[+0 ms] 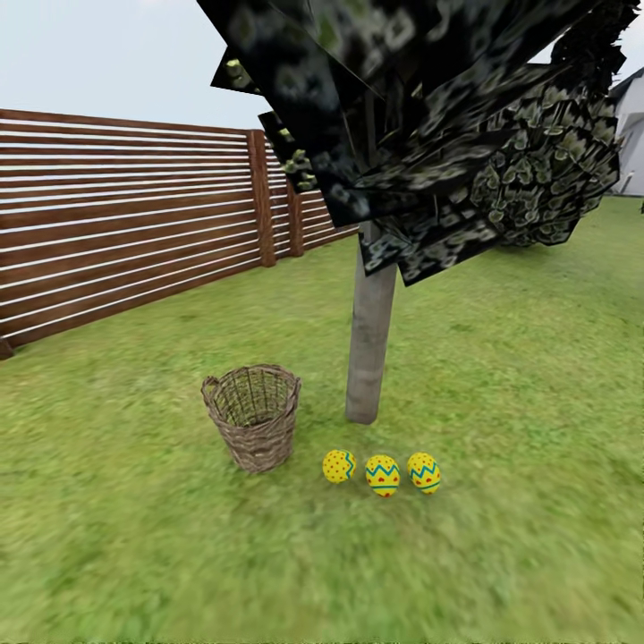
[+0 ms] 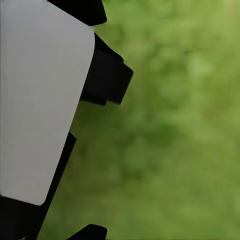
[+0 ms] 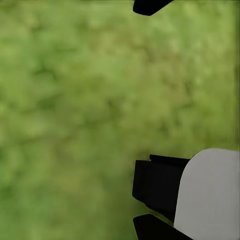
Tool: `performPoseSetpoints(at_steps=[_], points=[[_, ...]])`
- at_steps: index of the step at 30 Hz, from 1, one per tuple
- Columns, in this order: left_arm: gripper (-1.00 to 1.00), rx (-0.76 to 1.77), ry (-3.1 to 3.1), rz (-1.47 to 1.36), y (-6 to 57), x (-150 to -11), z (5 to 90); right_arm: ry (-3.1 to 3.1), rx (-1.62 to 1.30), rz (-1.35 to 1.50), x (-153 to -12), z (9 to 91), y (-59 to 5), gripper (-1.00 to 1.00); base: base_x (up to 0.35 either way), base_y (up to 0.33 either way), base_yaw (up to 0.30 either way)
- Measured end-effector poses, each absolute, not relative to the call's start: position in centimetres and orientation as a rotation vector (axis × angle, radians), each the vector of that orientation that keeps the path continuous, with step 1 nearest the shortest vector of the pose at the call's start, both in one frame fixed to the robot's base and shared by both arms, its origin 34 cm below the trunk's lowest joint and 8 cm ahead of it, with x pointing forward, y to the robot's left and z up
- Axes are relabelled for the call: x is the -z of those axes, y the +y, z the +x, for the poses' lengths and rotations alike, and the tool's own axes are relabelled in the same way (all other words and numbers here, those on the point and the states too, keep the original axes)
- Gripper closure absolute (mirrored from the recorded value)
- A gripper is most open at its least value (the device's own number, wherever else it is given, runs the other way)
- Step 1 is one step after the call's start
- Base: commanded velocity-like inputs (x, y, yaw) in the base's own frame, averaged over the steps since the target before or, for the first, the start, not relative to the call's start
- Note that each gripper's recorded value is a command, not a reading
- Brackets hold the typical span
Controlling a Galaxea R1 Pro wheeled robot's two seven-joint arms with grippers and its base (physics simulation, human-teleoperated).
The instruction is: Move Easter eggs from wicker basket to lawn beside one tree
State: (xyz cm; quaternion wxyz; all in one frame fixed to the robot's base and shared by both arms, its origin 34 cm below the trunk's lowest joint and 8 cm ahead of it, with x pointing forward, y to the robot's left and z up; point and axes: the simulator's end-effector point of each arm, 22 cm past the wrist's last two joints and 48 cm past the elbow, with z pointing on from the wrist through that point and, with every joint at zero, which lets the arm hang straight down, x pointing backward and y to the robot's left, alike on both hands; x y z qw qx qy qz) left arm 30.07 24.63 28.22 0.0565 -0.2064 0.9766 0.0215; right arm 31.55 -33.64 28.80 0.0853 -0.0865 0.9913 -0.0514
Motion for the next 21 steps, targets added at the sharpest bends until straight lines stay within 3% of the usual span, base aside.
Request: performPoseSetpoints(at_steps=[8,21], points=[[-1.00,-0.095,2.969,-0.628,25.7,-28.0,29.6,2.966,0.154,-0.263,-28.6,31.1,-33.7,-1.00,-0.003,-0.001,0.000],[-1.00,-0.242,2.943,-0.637,33.3,-28.4,29.3,2.975,0.156,-0.267,-28.5,30.5,-33.7,-1.00,0.000,0.000,0.000]])
